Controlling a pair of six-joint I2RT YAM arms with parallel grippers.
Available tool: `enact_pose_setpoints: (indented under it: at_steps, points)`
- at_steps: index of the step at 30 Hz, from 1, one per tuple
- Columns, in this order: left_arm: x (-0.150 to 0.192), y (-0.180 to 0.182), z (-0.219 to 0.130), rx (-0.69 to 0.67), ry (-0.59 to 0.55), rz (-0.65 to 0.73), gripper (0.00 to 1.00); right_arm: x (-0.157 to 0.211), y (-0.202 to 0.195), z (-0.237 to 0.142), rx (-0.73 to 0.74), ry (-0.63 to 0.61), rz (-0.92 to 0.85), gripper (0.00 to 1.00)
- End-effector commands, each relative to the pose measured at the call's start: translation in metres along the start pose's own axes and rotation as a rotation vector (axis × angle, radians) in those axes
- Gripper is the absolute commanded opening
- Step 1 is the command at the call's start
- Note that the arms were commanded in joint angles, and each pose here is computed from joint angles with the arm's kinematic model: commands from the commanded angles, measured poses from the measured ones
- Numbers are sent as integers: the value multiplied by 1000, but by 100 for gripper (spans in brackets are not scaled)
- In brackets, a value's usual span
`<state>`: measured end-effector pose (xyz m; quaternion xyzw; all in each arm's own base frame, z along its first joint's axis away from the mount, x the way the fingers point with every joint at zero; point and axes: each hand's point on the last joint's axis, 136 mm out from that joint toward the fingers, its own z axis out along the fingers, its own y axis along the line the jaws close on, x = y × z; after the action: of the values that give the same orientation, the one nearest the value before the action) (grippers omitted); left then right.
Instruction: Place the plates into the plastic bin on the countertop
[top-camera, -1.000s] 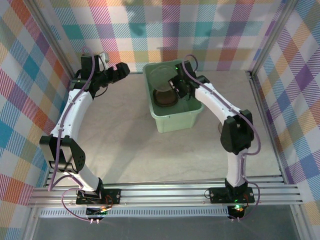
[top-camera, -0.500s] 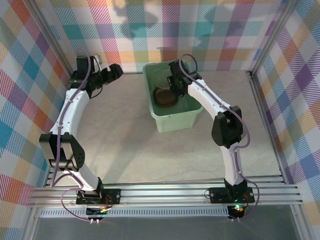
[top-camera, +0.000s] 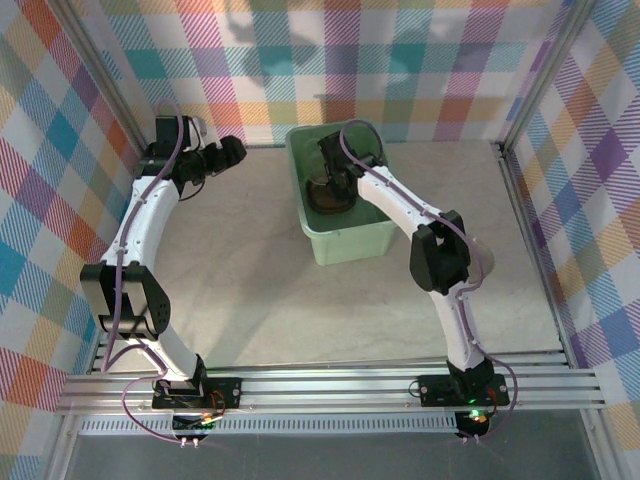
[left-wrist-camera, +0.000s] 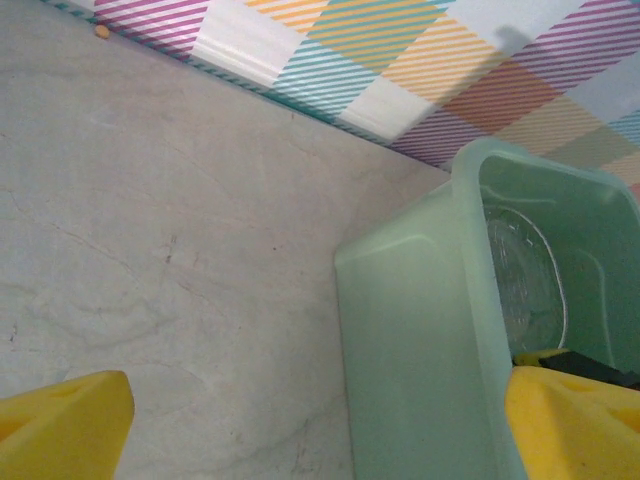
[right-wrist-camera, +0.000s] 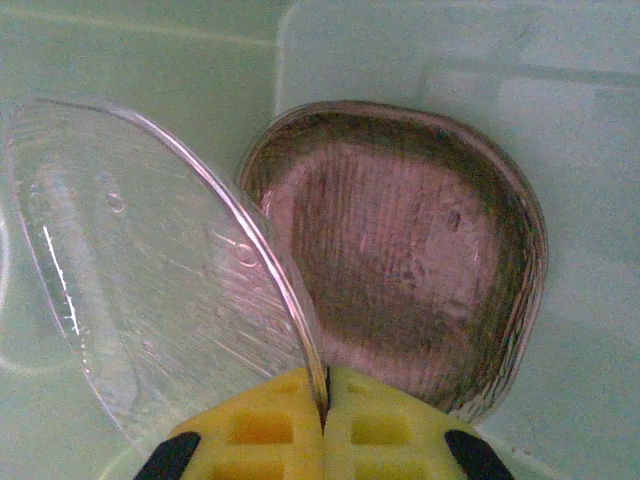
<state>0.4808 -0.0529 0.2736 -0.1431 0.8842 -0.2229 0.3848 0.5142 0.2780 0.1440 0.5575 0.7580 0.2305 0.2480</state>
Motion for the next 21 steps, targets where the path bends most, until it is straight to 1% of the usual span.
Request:
enact_pose_setpoints:
  at_steps: [1, 6, 12, 21]
  points:
    - [-3, 5, -10, -6, 3, 16, 95, -2, -2, 2, 11, -45, 36, 0]
    - [-2, 7, -12, -21, 14, 18, 95, 5, -11, 17, 12, -42, 62, 0]
    - [-2, 8, -14, -34, 20, 18, 95, 9, -24, 29, 48, -42, 74, 0]
    - [2, 8, -16, -30, 36, 5, 94, 16, -41, 34, 92, -18, 62, 0]
